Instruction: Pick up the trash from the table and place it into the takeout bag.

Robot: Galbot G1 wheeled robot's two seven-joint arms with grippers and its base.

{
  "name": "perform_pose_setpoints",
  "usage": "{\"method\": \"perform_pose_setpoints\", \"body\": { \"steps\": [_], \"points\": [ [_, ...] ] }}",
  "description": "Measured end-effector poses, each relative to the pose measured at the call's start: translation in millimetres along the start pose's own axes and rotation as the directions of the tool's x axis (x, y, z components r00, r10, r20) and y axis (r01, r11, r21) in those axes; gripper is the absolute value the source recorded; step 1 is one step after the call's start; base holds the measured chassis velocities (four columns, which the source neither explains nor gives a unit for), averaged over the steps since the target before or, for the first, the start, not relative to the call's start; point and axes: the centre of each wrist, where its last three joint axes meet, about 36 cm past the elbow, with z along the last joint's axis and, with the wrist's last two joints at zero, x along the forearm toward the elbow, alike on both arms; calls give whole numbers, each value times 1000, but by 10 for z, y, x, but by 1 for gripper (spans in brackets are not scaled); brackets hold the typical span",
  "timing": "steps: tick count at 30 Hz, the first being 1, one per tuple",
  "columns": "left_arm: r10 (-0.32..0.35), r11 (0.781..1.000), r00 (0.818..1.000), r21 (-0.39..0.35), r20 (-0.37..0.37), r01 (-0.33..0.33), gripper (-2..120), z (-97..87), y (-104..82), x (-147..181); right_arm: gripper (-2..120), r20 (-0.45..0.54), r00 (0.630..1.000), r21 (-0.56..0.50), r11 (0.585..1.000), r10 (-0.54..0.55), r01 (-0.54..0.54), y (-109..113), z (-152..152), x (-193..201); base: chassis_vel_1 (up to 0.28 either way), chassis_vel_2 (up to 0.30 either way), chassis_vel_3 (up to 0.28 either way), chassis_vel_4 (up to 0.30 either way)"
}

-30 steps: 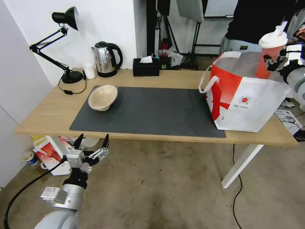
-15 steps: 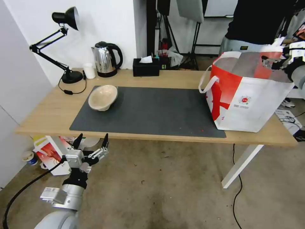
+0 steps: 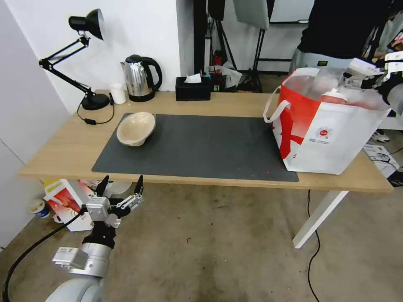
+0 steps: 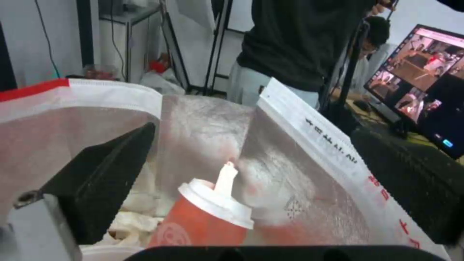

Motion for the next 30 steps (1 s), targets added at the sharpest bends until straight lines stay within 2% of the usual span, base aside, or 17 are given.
{"method": "perform_pose_setpoints", "body": {
  "steps": [11, 15, 23, 25, 26, 28, 30],
  "points": [
    [-2, 1000, 1000, -4, 1, 2, 100, -8, 10, -2, 100, 46, 998, -33, 999, -35, 36, 130, -36, 56, 0, 0, 0, 0],
    [-3, 1000, 1000, -6, -1, 3, 100, -5, 18, 1, 100, 116, 992, -68, 996, -54, 63, 247, -54, 140, 0, 0, 0, 0],
    [-5, 1000, 1000, -5, -1, 5, 100, -2, 18, 1, 100, 192, 979, -106, 990, -75, 97, 327, -57, 206, 0, 0, 0, 0],
    [-5, 1000, 1000, -4, -1, 5, 100, -2, 16, 1, 100, 283, 954, -150, 978, -98, 145, 383, -54, 256, 0, 0, 0, 0],
    [-5, 1000, 1000, -4, -1, 5, 100, -2, 16, 1, 100, 283, 954, -150, 978, -98, 145, 383, -54, 256, 0, 0, 0, 0],
    [-5, 1000, 1000, -4, -1, 5, 100, -3, 17, 0, 100, 384, 915, -194, 958, -123, 211, 455, -54, 325, 0, 0, 0, 0],
    [-6, 1000, 1000, -4, -1, 6, 100, -3, 18, 2, 100, 493, 859, -244, 927, -134, 285, 565, -49, 455, 0, 0, 0, 0]
  ]
}}
